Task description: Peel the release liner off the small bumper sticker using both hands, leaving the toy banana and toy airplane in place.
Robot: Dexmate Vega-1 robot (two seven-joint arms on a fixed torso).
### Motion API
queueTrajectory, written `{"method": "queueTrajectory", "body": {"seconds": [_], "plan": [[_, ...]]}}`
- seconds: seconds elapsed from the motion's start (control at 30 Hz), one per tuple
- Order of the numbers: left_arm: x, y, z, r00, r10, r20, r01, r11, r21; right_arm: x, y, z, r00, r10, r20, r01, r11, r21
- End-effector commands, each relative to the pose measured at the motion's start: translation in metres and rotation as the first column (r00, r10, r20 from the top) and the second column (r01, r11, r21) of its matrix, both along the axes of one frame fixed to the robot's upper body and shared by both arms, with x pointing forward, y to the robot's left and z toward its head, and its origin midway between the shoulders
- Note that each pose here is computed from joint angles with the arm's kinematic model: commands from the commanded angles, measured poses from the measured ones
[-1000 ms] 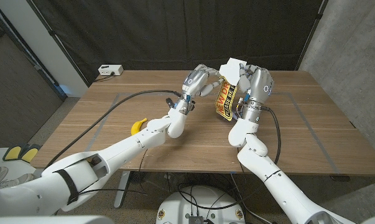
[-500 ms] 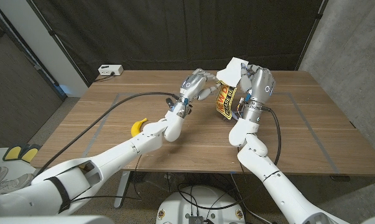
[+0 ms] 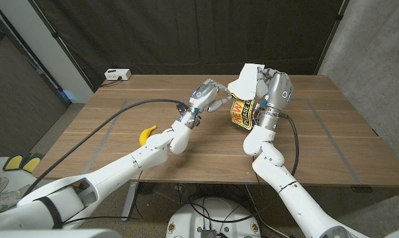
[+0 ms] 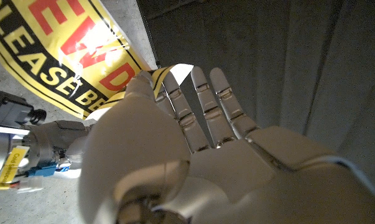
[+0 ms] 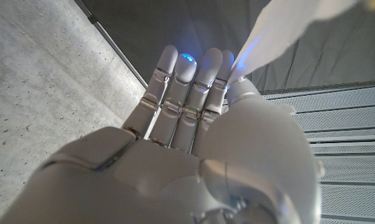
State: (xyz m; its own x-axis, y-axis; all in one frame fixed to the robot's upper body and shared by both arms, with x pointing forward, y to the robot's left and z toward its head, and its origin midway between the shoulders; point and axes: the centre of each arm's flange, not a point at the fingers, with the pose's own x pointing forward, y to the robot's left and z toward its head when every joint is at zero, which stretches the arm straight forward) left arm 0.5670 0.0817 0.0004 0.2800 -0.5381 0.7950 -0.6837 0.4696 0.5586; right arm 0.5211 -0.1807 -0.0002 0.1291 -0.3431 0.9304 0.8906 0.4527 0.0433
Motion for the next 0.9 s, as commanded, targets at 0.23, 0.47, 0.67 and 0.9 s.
{"method": "queueTrajectory", "body": {"seconds": [0.23,0.47,0.67,0.9], "plan": [[-0.015,0.016,-0.011,0.996,0.069,-0.060,-0.064,0.995,0.076,-0.002,0.002,0.001,1.000,-0.012,0.004,0.012,1.000,0.001],[-0.021,0.021,-0.017,0.992,0.099,-0.081,-0.090,0.989,0.114,0.000,0.004,0.001,1.000,-0.005,0.006,0.005,1.000,-0.004],[-0.026,0.025,-0.021,0.990,0.120,-0.068,-0.110,0.986,0.124,0.001,0.005,0.002,1.000,0.000,0.002,0.000,1.000,-0.007],[-0.026,0.029,-0.021,0.992,0.122,-0.029,-0.119,0.990,0.080,0.002,0.008,0.004,1.000,0.024,-0.019,-0.024,1.000,-0.019]]}}
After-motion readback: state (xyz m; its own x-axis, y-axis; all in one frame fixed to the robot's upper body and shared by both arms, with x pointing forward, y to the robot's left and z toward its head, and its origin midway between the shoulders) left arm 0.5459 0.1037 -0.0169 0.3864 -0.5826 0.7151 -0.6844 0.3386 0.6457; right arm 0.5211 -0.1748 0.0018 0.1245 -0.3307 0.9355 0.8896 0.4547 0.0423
